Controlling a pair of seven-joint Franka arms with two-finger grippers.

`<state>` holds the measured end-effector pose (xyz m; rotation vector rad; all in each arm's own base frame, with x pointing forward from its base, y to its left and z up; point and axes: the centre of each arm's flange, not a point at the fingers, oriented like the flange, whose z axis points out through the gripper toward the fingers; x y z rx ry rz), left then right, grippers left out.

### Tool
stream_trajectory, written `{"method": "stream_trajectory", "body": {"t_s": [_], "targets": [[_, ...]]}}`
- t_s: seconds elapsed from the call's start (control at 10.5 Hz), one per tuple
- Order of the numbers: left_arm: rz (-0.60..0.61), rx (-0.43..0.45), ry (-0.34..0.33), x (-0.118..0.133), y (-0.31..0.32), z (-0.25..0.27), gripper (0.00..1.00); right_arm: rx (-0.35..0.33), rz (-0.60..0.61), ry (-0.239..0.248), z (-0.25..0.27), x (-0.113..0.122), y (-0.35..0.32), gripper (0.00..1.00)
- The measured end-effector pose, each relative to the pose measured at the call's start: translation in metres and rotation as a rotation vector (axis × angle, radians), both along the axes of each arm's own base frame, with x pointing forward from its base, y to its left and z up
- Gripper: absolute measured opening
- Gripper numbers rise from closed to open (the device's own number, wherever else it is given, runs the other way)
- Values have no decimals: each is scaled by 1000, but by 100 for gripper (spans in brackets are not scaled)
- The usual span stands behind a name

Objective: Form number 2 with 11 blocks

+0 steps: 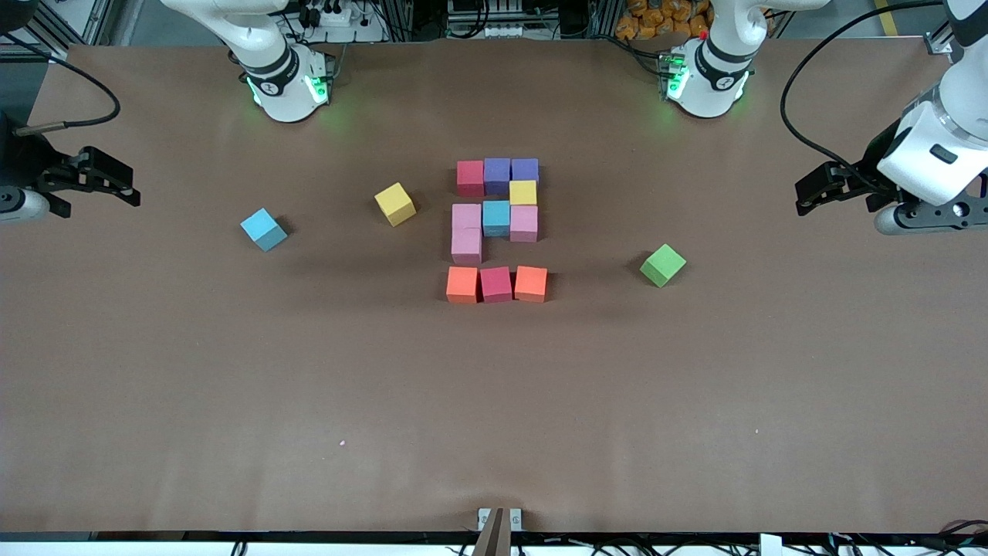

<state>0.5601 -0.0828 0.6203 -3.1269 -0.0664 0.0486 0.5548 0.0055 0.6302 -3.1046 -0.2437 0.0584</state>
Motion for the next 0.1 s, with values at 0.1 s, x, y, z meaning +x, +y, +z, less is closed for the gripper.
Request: {"method": "stream_trajectory", "body": {"t_s": [0.1], "targets": [[-14,-1,-2,0,1,1,100,0,0,0,0,0,0,100]]}}
